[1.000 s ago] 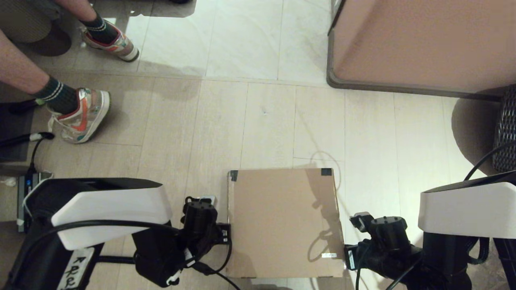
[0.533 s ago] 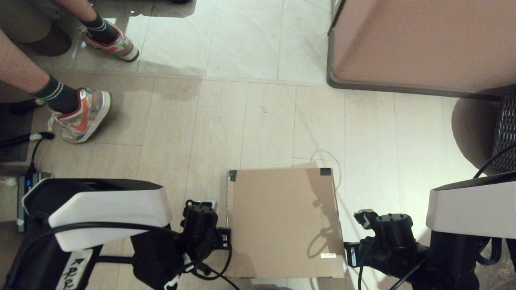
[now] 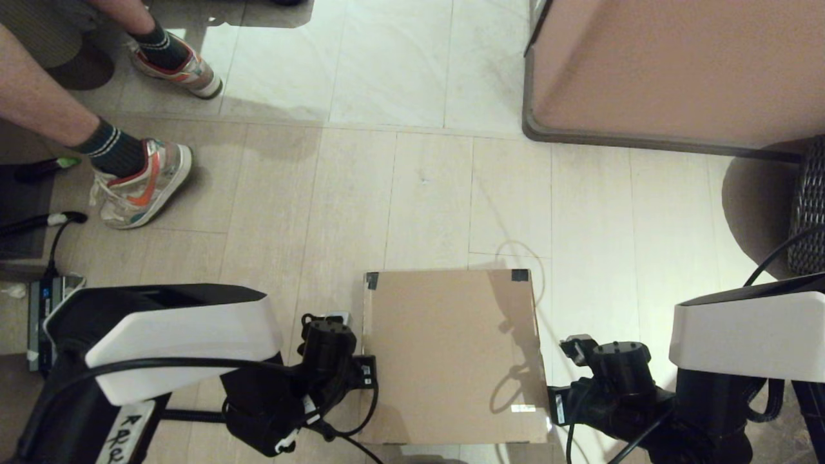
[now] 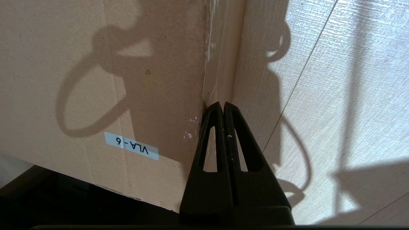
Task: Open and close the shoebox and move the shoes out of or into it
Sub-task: Open the shoe box
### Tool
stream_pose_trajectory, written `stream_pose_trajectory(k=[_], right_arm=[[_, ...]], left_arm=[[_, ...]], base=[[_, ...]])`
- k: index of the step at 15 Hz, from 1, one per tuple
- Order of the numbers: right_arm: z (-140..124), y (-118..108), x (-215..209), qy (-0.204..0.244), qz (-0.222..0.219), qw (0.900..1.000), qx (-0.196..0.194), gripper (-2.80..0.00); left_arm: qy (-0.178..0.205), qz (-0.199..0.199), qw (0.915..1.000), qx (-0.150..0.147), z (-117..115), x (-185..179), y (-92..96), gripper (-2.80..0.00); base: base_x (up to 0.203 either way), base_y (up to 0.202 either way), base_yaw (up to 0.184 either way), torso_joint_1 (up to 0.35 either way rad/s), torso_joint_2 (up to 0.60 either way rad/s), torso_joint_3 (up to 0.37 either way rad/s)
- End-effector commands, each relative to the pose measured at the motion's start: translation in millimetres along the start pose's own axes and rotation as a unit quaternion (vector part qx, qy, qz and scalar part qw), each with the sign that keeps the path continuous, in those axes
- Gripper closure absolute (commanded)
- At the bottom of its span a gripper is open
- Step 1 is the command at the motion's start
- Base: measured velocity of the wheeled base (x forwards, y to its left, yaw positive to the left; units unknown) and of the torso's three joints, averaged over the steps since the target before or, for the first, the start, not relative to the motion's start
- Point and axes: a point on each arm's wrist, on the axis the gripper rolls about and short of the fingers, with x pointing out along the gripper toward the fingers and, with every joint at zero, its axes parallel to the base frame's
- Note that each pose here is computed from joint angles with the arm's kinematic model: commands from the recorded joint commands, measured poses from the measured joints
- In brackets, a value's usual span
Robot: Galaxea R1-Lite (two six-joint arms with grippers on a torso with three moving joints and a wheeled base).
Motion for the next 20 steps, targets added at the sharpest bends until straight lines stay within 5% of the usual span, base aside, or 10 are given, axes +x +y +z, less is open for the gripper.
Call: stream_pose_trajectory(k=[1,7,11,20], right_arm=[[5.6,1.8,-8.0,-0.013,0.004,1.000,0.000,0.00],[14.6,5.8,-50.2,-0.036,0.013,0.999,0.005,0.00],[17.3,6.0,-61.2,-0.043,0.015,0.998,0.053,0.00],[-8.7,-11.4,-1.4,0.002,-0.097,0.994,0.040,0.00]], left_arm=[[-0.015,-0.006,0.9999,-0.004,9.9,-7.9,-2.6,0.00],[-0.029,-0.011,0.9995,-0.008,32.3,-51.9,-0.3,0.00],[-0.029,-0.007,0.9994,-0.019,35.0,-66.9,0.3,0.00],[0.016,0.028,0.9990,-0.030,6.3,-17.3,-3.0,0.00]], base=[[0.000,0.000,0.000,0.000,0.00,0.000],[0.000,0.000,0.000,0.000,0.00,0.000],[0.000,0.000,0.000,0.000,0.00,0.000],[0.000,0.000,0.000,0.000,0.00,0.000]])
